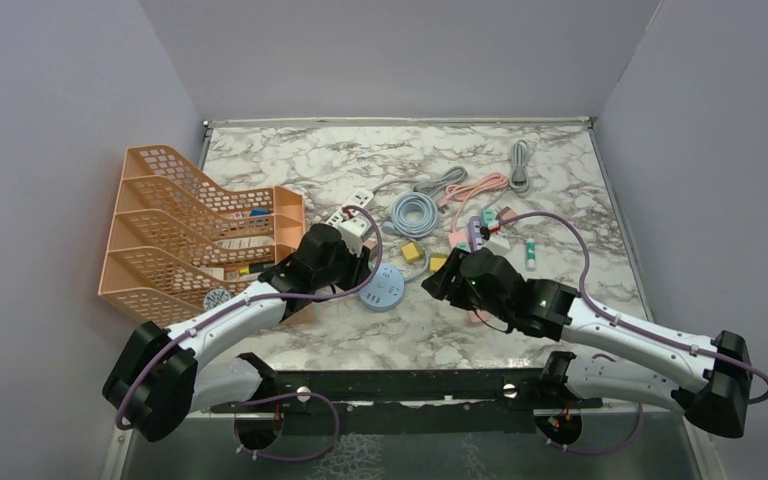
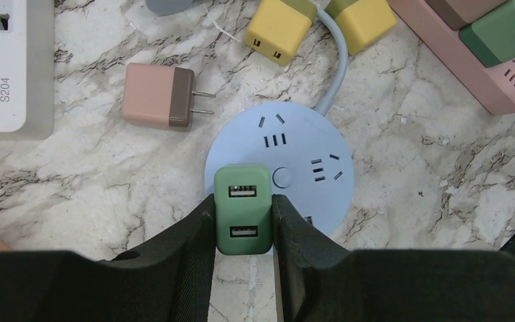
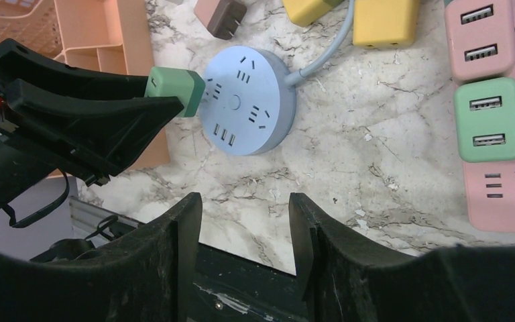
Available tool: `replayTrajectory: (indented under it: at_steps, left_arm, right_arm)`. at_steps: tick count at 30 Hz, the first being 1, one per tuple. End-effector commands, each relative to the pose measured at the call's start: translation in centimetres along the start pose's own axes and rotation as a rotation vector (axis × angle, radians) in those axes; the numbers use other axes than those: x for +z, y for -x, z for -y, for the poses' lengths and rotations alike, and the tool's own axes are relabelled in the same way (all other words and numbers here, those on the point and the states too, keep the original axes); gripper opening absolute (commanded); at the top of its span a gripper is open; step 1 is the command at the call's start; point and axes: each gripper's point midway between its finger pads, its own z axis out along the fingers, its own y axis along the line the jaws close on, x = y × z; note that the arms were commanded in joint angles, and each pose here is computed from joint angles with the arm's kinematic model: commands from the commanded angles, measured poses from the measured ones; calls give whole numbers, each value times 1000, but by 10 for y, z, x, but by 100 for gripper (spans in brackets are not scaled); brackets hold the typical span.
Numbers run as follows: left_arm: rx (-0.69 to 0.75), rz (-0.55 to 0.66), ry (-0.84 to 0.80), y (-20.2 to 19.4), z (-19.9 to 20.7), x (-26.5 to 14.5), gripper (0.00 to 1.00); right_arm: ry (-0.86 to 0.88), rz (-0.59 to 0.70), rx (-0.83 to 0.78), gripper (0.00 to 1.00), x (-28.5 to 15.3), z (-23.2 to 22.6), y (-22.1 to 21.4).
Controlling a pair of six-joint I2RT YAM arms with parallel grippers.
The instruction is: Insert the plug
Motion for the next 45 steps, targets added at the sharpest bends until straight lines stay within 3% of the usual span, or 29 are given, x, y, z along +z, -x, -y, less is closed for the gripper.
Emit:
replayTrajectory:
  at_steps: [1,18,24,45]
  left_arm:
    - [-1,70,9,25,0,5,0]
    - [-10,-28,27,-2,-1,14,0]
    - [-34,-68,138,-13,-12,11,0]
    - [-68,-221,240,-66,-2,21,0]
  right_arm:
    - [-12,34,7,50,4,-1,6]
    - [-55,28,51,49,18,13,-5]
    - [-76,21,49,48,19,14,-5]
    - [-91,33,65,47,12,22,-4]
